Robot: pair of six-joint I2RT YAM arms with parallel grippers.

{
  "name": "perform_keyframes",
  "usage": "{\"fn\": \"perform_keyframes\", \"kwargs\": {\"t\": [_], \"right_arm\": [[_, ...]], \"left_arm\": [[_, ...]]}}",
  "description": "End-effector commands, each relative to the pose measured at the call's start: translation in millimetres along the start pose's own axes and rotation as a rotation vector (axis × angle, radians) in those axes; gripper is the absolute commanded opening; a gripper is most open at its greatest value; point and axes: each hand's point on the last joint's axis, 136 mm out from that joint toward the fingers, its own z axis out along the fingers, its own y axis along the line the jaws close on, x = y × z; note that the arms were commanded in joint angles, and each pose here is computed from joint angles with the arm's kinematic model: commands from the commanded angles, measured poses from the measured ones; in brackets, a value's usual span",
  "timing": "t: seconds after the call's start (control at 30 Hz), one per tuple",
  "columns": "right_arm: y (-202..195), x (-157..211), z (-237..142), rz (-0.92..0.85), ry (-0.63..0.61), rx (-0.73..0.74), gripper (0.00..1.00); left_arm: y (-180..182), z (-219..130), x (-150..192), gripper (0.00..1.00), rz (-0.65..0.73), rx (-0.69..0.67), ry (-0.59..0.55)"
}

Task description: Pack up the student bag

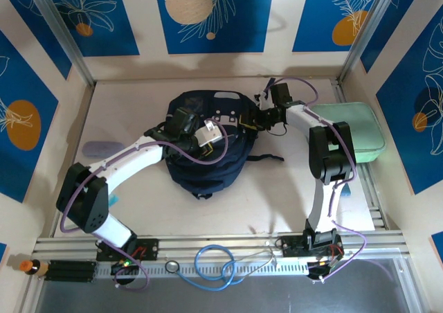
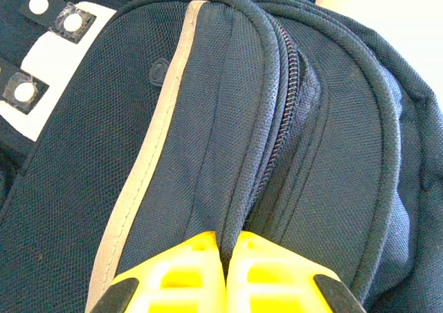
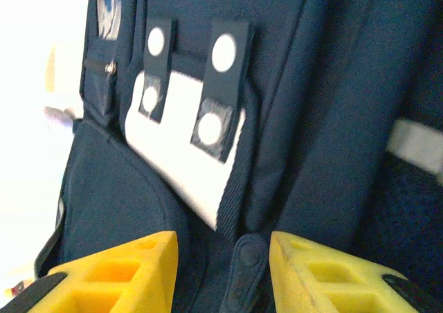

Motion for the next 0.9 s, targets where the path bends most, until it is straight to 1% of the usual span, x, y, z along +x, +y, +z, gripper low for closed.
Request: {"fn": "perform_keyframes", "kwargs": {"t": [0.0, 0.17, 0.33, 0.4, 0.47, 0.5, 0.57, 0.63, 0.77, 0.87], "right_arm": [[12, 28, 5, -0.024, 0.11, -0.058, 0.4], [3, 35, 6, -0.002, 0.131, -0.016, 0.39], [4, 39, 7, 0.004, 0.151, 0.013, 0.42], [0, 41, 10, -0.023, 0.161, 0.067, 0.41], [-11, 43, 11, -0.068, 0.169, 0.162, 0.38], [-16, 43, 11, -0.097, 0.17, 0.209, 0.34], [-25, 43, 9, -0.131, 0.167, 0.283, 0.31], [-27, 42, 8, -0.151, 0.168, 0.304, 0.3], [-28, 39, 6, -0.172, 0.157, 0.333, 0.3], [-29, 37, 6, -0.193, 0.15, 0.374, 0.33]], "left_arm": [[6, 4, -8, 0.07, 0.015, -0.006, -0.033], [5, 9, -3, 0.07, 0.01, 0.003, -0.015], [5, 12, 0, 0.07, 0.013, 0.003, 0.003], [5, 13, 2, 0.07, 0.012, 0.005, 0.011], [5, 13, 2, 0.07, 0.013, 0.006, 0.015], [5, 13, 2, 0.07, 0.013, 0.006, 0.014], [5, 13, 2, 0.07, 0.015, 0.004, 0.013], [5, 12, 2, 0.07, 0.016, 0.001, 0.008], [5, 11, 2, 0.07, 0.016, 0.001, 0.009], [5, 11, 2, 0.07, 0.017, -0.001, 0.009]]}}
